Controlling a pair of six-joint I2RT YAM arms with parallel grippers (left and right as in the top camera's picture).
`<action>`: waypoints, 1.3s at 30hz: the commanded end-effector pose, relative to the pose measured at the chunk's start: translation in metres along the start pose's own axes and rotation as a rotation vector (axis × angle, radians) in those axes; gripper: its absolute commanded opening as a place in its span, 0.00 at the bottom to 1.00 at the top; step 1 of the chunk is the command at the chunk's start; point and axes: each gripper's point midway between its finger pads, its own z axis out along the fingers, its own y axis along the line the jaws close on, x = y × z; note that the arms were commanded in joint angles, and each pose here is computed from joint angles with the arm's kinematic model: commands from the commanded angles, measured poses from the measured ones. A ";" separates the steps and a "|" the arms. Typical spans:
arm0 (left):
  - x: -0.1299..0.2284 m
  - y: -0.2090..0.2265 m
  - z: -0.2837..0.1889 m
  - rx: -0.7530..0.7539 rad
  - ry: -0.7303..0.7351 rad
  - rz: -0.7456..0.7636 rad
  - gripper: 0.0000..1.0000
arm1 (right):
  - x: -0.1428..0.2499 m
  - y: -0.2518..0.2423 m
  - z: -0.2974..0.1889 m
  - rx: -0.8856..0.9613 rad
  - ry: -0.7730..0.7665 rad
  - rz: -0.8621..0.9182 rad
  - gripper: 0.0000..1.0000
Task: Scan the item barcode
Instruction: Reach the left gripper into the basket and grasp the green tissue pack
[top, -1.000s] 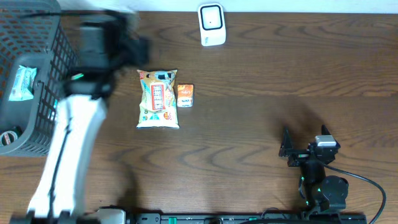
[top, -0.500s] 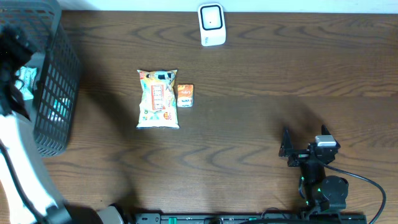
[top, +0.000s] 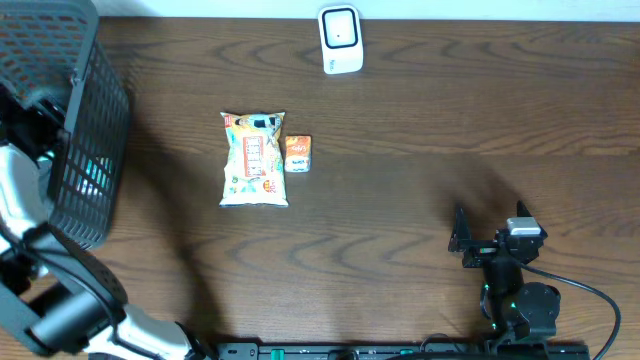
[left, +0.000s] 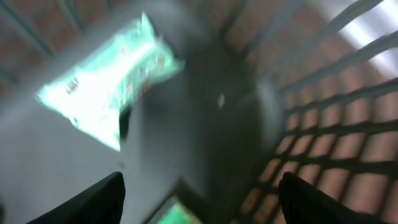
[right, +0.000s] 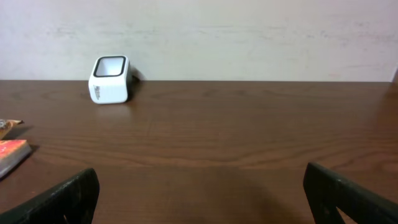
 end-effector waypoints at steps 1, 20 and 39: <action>0.028 0.012 0.024 -0.006 0.109 -0.012 0.78 | 0.000 0.002 0.000 -0.009 0.000 0.010 0.99; 0.101 0.036 0.049 -0.031 0.367 0.051 0.77 | 0.000 0.002 0.000 -0.009 0.000 0.010 0.99; 0.076 0.029 0.035 -0.034 0.327 0.021 0.11 | 0.000 0.002 0.000 -0.009 -0.001 0.010 0.99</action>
